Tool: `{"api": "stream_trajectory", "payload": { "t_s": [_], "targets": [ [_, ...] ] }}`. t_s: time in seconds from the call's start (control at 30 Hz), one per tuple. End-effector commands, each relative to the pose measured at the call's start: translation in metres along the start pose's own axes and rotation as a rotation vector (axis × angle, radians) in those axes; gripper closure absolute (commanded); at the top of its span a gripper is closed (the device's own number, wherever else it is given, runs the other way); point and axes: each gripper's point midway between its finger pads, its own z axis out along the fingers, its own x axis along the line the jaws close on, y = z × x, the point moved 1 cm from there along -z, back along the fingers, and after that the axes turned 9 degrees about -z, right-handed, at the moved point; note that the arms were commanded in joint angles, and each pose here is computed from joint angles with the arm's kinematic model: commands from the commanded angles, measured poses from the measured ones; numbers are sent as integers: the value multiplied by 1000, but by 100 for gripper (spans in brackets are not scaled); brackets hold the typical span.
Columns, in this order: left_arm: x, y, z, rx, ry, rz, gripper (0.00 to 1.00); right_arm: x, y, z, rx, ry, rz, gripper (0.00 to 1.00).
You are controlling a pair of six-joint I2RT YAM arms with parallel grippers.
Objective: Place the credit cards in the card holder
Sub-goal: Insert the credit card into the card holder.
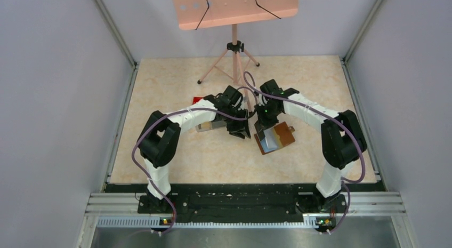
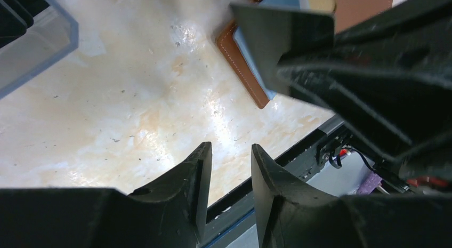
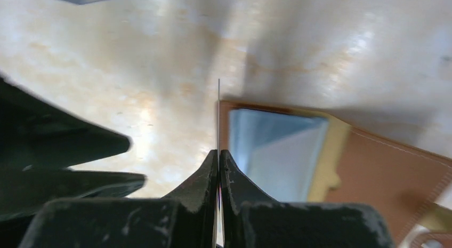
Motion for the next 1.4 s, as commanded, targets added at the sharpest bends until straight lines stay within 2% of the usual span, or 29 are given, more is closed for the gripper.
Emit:
{"api": "stream_trajectory", "payload": {
  "t_s": [0.0, 0.57, 0.83, 1.0, 1.37],
  "targets": [
    [-11, 7, -3, -8, -18, 66, 62, -40, -3, -14, 57, -263, -44, 100],
    [-15, 6, 19, 49, -1, 104, 62, -75, 9, -57, 62, -497, -112, 100],
    [-25, 7, 30, 73, -19, 132, 62, -117, -15, -50, 106, -520, 28, 100],
    [-29, 7, 36, 91, -25, 138, 62, -119, -36, -28, 128, -421, 78, 100],
    [-25, 9, 45, 102, -12, 132, 62, -62, -55, -9, 110, -62, 97, 100]
  ]
}}
